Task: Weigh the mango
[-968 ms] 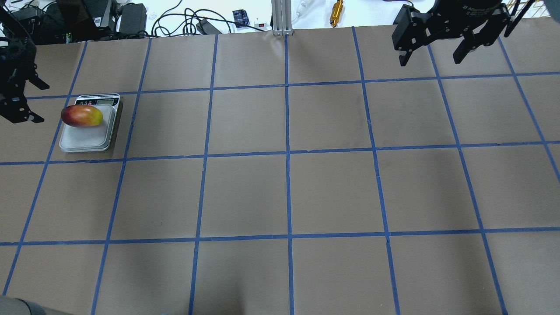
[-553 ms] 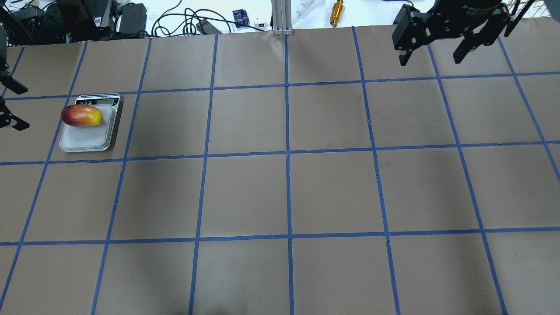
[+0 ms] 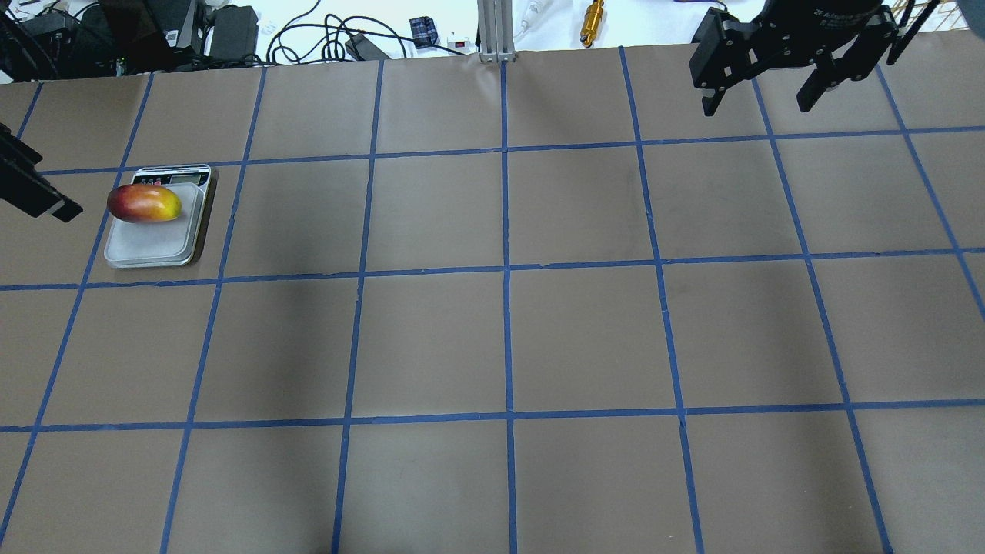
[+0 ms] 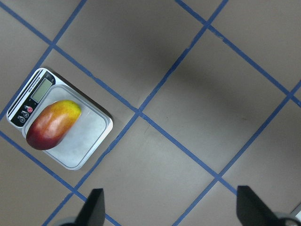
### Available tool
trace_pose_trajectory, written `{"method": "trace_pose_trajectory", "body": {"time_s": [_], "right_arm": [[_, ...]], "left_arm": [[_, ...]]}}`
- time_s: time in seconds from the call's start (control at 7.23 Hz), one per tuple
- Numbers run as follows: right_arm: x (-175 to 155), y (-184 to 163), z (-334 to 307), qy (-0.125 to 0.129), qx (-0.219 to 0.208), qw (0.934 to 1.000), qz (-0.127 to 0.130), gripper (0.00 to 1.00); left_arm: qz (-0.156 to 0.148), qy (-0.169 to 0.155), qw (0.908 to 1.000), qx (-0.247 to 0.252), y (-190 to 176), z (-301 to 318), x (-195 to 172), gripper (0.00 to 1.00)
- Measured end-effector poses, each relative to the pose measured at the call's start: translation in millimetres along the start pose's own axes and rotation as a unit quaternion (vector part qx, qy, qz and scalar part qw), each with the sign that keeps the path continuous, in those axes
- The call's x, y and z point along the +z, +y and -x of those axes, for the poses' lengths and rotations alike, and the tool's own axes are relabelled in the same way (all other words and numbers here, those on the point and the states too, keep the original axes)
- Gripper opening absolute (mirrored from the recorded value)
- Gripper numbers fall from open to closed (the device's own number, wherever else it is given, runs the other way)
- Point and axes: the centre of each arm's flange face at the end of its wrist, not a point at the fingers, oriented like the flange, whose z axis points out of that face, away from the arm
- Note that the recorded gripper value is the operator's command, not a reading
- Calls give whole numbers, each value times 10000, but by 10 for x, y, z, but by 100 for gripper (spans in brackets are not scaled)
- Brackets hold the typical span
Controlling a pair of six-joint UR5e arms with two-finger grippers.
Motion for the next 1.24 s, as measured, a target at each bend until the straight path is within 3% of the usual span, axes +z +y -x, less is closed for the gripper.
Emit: {"method": "trace_pose_trajectory", "body": {"time_s": [0.55,0.97,1.24], "right_arm": [[4,-2,0,0,0,10000,4,100],[6,-4,0,-1,0,10000,5,100],[4,-3,-3,-1,3,10000,3,100]], "left_arm": [[31,-48,9894,-1452,-741,-822,-7,100],[6,9,9599,-2805,-1090,-1378,27,100],[20,24,9457,-3249,-1174,-1512,49,100]]}}
